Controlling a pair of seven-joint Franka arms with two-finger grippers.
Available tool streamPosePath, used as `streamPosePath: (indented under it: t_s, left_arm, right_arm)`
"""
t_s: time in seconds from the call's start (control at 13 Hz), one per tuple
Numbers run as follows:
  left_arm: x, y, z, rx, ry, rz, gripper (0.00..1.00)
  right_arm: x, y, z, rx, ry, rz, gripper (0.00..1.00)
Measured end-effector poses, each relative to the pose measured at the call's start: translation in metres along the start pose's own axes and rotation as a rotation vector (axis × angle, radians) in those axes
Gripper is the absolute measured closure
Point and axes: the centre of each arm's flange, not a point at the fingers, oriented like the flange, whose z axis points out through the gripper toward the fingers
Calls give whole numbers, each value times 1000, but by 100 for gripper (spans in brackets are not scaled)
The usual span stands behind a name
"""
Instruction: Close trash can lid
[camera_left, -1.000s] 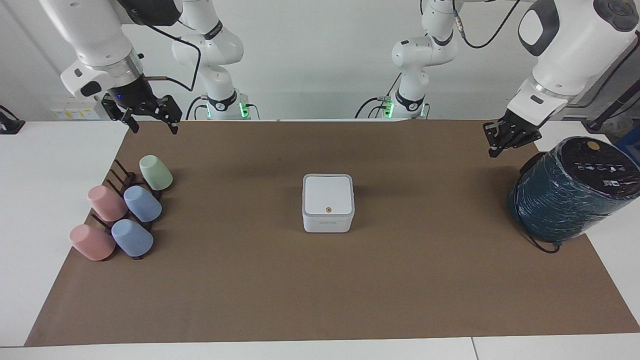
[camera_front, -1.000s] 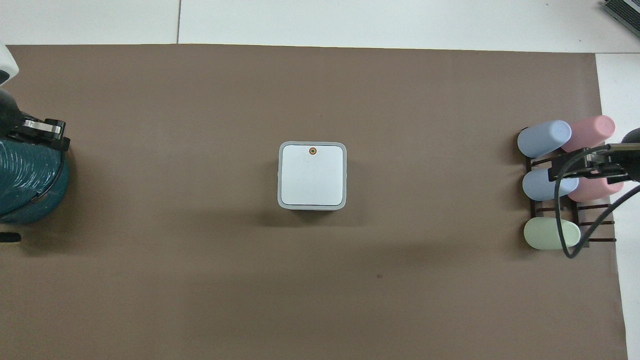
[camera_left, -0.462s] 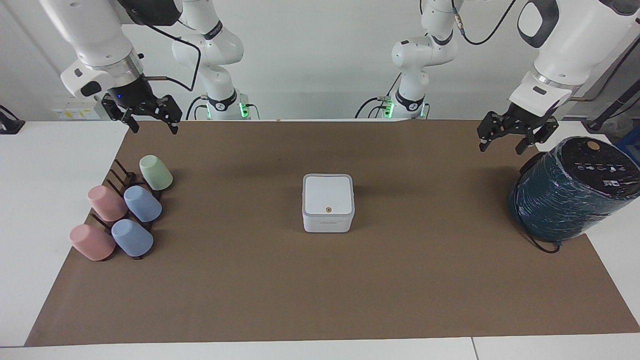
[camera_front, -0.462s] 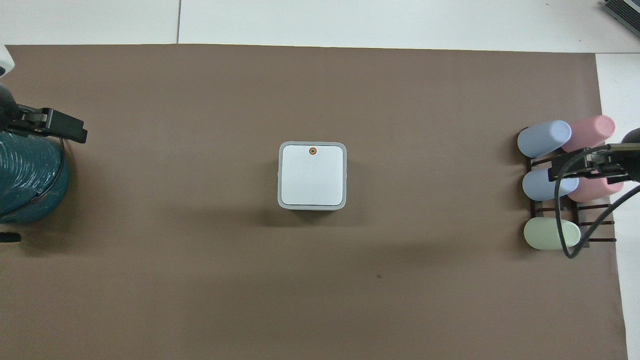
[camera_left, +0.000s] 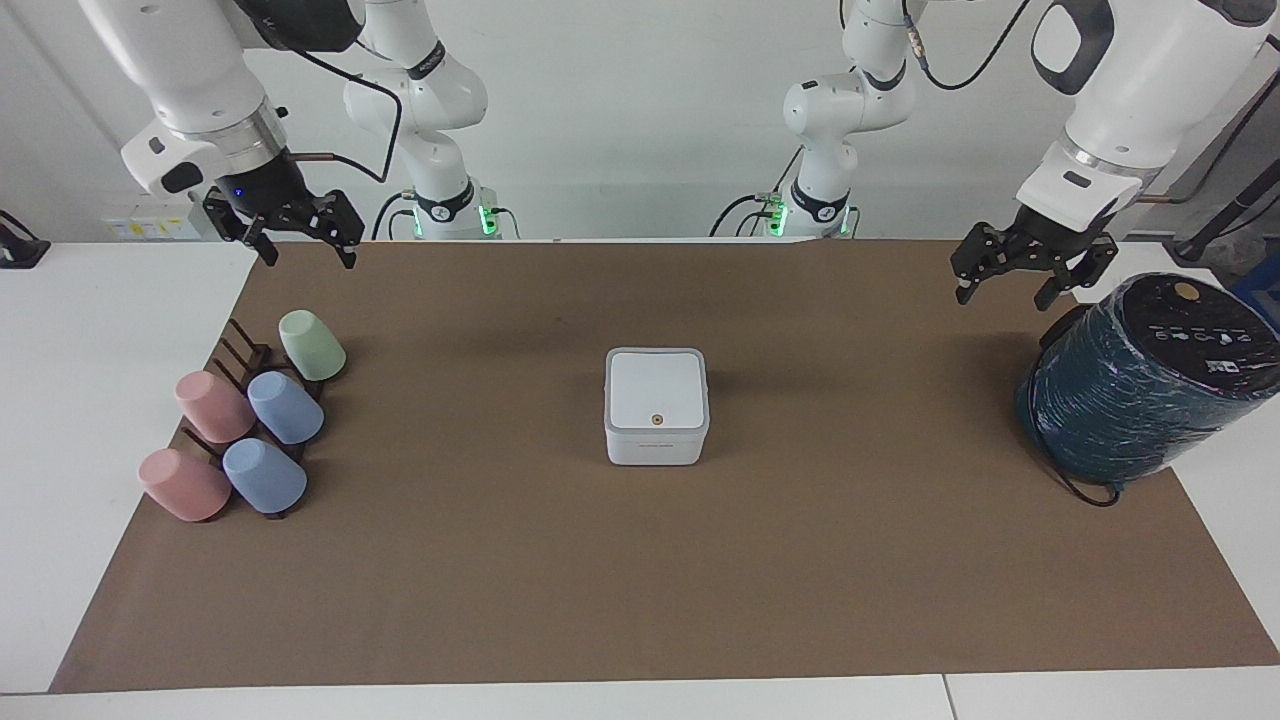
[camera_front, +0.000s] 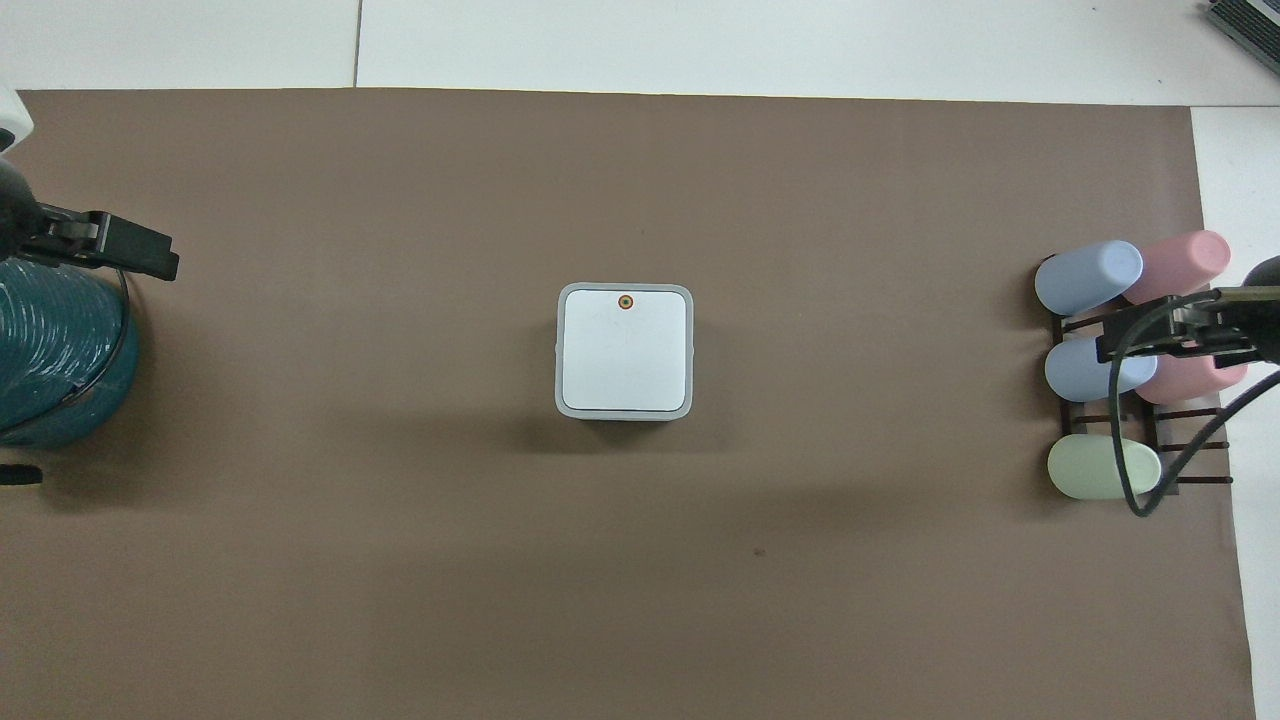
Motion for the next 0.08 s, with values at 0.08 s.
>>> streamPosePath:
  t_s: [0.08]
  left_arm:
    - [0, 0, 0, 0, 0, 0, 0]
  right_arm:
    - [0, 0, 0, 0, 0, 0, 0]
